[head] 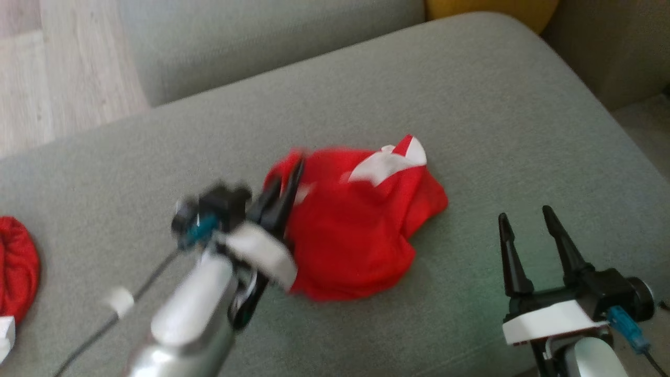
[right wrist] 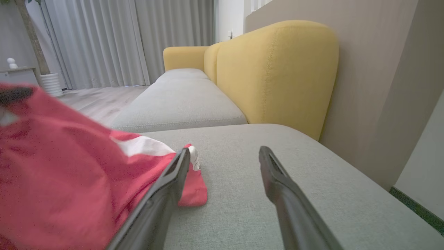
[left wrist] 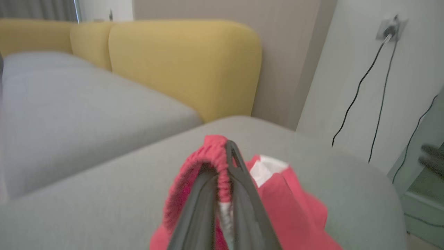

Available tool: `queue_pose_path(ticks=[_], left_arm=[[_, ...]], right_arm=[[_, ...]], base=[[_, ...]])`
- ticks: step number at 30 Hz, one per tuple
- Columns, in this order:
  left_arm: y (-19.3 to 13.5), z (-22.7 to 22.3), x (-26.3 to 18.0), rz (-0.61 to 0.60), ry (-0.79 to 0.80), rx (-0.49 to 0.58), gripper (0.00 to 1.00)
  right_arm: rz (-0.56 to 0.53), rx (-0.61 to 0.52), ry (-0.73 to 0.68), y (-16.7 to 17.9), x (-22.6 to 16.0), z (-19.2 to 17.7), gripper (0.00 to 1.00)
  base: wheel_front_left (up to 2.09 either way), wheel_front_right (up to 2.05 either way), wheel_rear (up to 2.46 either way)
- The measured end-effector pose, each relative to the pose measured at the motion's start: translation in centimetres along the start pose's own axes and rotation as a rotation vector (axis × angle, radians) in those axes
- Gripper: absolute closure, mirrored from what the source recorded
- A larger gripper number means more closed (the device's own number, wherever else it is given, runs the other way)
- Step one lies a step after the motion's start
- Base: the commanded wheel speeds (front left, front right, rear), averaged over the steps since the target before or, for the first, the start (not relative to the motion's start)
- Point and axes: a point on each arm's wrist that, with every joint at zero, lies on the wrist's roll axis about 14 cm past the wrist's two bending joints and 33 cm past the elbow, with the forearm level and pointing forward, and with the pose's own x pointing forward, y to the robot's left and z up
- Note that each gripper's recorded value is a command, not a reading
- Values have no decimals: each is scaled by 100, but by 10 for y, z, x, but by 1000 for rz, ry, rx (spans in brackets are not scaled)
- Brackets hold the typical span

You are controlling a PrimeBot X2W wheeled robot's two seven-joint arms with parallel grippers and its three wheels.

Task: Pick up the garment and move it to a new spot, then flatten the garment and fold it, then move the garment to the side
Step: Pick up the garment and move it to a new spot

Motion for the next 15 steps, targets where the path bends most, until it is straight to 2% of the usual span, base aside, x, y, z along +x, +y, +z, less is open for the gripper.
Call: queue_pose_path(ticks=[2, 3, 4, 10, 15], left_arm=[[7, -40, -12, 34, 88, -39, 100], [11, -54, -17, 50, 119, -54, 77], [21, -71, -24, 89, 153, -66, 0], [33, -84, -34, 157, 160, -104, 0], [52, -87, -53, 246, 162, -95, 0]], right_arm=[[8, -1, 20, 3, 2, -6, 0], [15, -2, 28, 5, 4, -8, 0], [26, -1, 42, 9, 7, -12, 0], [70, 2, 70, 23, 16, -22, 0], [127, 7, 72, 40, 28, -24, 0]], base=[[0, 0, 0], [0, 0, 0], [0, 0, 0], [0, 0, 0], [0, 0, 0]])
